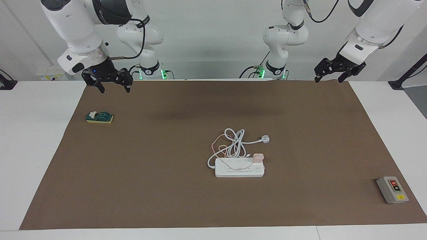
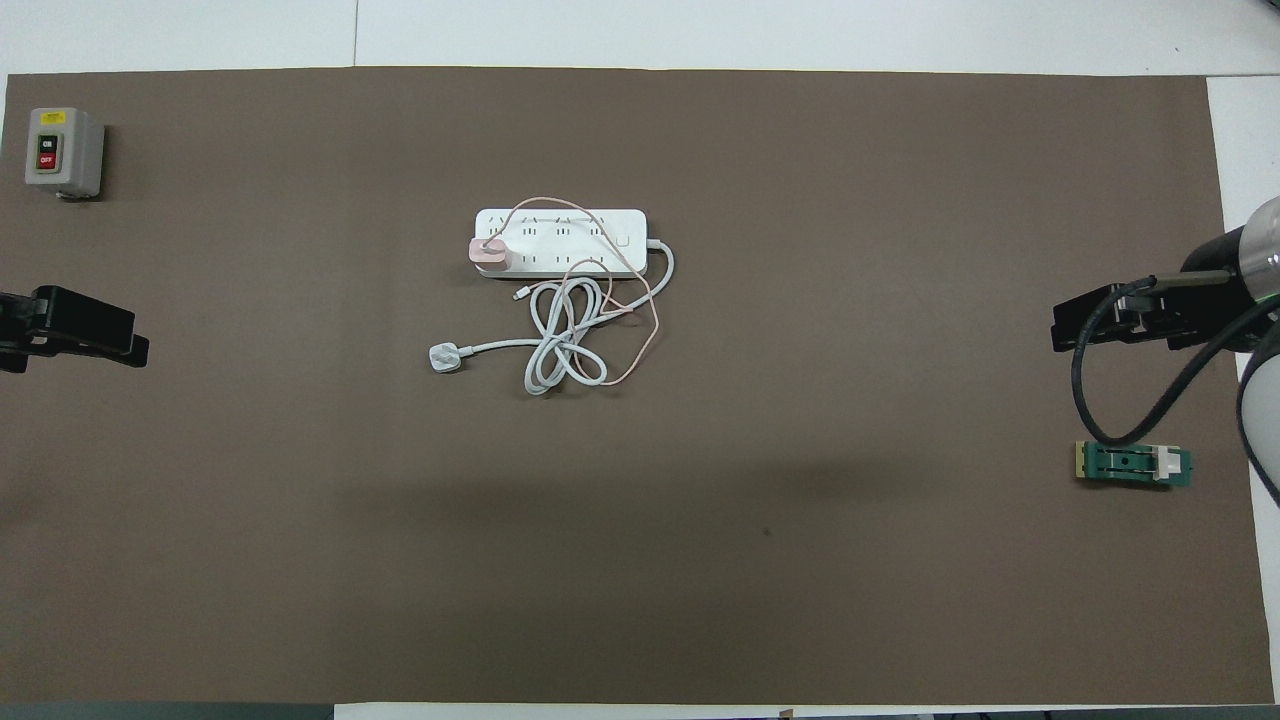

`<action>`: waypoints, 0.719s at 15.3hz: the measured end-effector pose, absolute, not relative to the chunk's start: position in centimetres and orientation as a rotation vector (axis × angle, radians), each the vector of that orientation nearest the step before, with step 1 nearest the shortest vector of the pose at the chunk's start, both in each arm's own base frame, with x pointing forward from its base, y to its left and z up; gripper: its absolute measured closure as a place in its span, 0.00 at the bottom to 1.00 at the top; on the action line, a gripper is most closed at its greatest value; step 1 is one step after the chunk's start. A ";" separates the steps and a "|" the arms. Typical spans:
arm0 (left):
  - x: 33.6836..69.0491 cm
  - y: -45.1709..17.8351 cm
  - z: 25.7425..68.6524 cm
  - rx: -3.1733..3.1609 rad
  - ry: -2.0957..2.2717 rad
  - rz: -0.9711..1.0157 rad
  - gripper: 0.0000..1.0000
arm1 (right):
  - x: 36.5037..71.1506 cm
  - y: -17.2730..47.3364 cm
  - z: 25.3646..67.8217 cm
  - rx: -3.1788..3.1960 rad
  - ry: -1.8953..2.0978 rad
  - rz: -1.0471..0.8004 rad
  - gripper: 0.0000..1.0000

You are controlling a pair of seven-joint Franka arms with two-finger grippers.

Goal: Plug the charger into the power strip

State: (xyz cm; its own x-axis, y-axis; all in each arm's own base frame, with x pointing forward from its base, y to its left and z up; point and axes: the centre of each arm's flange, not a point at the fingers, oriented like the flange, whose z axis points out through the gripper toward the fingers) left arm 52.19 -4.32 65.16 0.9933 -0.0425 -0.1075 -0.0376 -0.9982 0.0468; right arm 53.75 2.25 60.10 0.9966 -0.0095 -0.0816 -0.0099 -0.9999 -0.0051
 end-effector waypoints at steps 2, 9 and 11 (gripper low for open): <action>51.9 -4.4 65.5 3.093 -0.050 -0.161 0.00 | 53.8 2.2 60.1 -3.133 0.015 0.128 0.00; 51.8 -3.8 64.7 3.104 0.000 -0.187 0.00 | 53.8 2.2 60.1 -3.133 0.015 0.128 0.00; 52.0 -2.6 64.5 3.105 0.037 -0.188 0.00 | 53.8 2.2 60.1 -3.133 0.015 0.128 0.00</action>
State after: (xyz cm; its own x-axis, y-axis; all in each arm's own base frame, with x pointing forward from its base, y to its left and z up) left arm 52.04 -2.63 64.53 0.9924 0.0221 -0.1207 0.0257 -0.9993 0.0287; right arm 53.75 2.25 60.10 0.9966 -0.0095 -0.0816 -0.0099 -0.9999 -0.0051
